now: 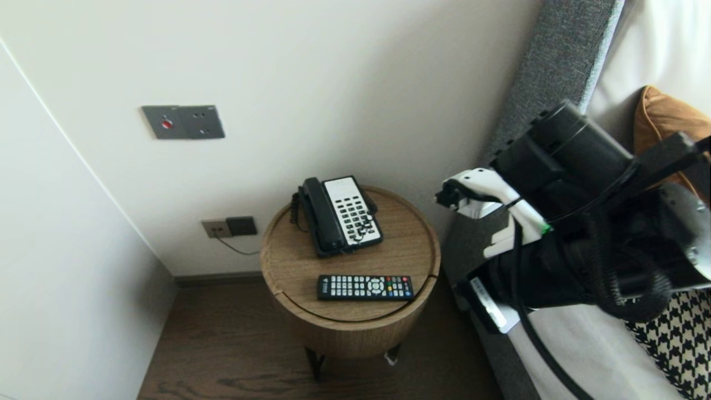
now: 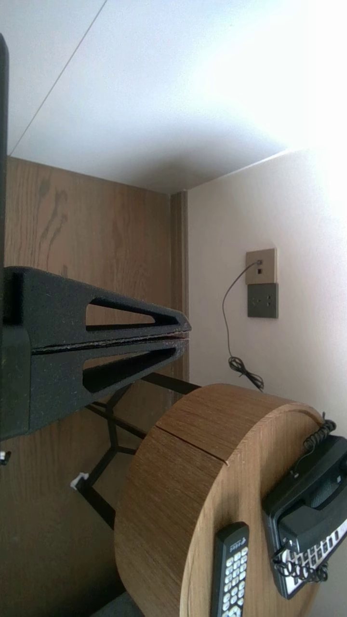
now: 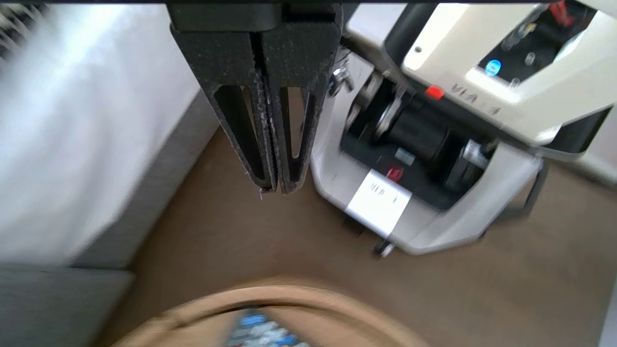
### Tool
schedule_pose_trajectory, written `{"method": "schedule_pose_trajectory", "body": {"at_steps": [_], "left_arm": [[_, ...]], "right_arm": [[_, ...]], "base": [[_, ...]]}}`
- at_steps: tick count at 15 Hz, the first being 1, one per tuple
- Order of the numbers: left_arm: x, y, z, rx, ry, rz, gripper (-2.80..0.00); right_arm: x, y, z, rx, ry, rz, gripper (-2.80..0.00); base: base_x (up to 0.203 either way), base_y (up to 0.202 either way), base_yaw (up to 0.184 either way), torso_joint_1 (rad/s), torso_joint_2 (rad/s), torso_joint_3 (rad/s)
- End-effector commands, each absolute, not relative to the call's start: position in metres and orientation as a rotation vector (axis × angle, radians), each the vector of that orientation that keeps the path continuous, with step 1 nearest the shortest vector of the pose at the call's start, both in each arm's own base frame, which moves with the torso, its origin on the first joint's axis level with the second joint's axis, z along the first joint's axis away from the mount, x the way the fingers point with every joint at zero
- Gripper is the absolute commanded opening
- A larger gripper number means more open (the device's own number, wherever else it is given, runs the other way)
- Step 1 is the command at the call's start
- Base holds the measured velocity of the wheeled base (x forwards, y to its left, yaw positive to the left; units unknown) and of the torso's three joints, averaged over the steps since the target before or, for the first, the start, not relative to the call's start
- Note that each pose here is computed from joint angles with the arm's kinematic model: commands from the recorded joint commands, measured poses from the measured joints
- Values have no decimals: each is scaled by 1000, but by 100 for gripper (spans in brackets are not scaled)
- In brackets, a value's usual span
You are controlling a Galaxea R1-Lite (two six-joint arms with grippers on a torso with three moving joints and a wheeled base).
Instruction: Open the nightstand drawer
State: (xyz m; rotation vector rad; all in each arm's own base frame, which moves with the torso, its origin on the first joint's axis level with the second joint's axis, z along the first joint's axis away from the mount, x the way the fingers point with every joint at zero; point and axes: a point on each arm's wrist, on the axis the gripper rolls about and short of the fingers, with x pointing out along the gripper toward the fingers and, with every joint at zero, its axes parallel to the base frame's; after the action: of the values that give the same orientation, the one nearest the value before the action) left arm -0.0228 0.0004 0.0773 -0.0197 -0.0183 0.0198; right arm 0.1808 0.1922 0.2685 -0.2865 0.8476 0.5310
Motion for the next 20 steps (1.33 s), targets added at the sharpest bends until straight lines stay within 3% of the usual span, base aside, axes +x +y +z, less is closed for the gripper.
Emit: {"method": "schedule_pose_trajectory", "body": {"at_steps": [1,12,20], "left_arm": [[-23,0,77,-20,-19,21,-280],[-23,0,78,-20,-20,21,-280],[-23,0,77,-20,-20,20,-280]], "right_arm": [[188,221,244,-342,930,575,-280],[218,294,185,-399,1086,639,-280],[241,324,161,-387,1094,628,-280]], "base": [[0,0,0,0,0,0],[0,0,0,0,0,0],[0,0,0,0,0,0]]}}
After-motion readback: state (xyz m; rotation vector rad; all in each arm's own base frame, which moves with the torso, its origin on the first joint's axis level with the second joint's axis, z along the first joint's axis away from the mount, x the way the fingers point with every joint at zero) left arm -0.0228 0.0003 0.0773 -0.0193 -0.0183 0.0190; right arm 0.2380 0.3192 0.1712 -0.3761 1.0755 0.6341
